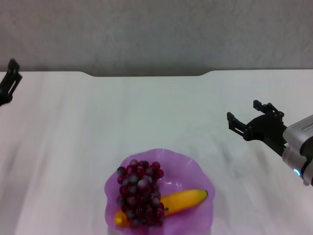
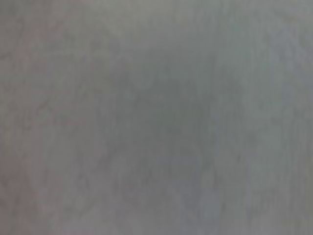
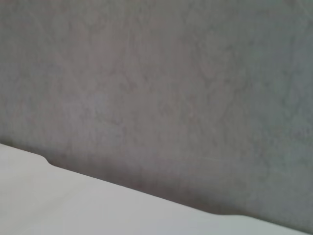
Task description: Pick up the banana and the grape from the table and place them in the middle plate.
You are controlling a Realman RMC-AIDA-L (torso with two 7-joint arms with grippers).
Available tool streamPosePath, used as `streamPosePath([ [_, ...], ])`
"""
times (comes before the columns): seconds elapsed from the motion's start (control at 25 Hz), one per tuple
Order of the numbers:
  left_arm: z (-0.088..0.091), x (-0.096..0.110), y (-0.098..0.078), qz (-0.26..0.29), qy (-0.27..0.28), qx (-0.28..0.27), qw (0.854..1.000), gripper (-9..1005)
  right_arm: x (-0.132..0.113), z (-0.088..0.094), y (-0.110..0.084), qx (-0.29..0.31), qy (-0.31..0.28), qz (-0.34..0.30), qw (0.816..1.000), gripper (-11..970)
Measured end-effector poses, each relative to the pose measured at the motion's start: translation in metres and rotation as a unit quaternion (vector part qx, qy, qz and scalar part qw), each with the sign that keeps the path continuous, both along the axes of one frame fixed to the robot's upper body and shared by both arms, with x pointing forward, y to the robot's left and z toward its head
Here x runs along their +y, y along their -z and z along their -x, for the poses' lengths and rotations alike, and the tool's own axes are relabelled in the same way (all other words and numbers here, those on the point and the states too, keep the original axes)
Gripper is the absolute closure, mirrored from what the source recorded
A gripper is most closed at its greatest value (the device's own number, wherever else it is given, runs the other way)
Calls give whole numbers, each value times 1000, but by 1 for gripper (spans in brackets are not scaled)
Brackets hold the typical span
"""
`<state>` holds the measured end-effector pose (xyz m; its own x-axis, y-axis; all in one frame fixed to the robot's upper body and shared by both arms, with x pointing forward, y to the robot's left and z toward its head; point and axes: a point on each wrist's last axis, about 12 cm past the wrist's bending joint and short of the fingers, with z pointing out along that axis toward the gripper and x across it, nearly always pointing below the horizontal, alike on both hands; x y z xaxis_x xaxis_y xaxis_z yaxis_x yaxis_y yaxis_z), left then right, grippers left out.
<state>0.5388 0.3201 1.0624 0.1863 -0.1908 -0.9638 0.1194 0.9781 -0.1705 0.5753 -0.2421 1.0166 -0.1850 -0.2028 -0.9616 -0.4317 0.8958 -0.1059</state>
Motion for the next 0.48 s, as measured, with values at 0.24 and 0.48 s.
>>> streamPosePath([
  [0.24,9,9,26,-13,-13,56,998,105,10,-1,-6,-52,-15,53,997,98],
  [0.48,12,14,35,-12,-16,84,996,105,14,6,-14,-111,-25,58,992,98],
])
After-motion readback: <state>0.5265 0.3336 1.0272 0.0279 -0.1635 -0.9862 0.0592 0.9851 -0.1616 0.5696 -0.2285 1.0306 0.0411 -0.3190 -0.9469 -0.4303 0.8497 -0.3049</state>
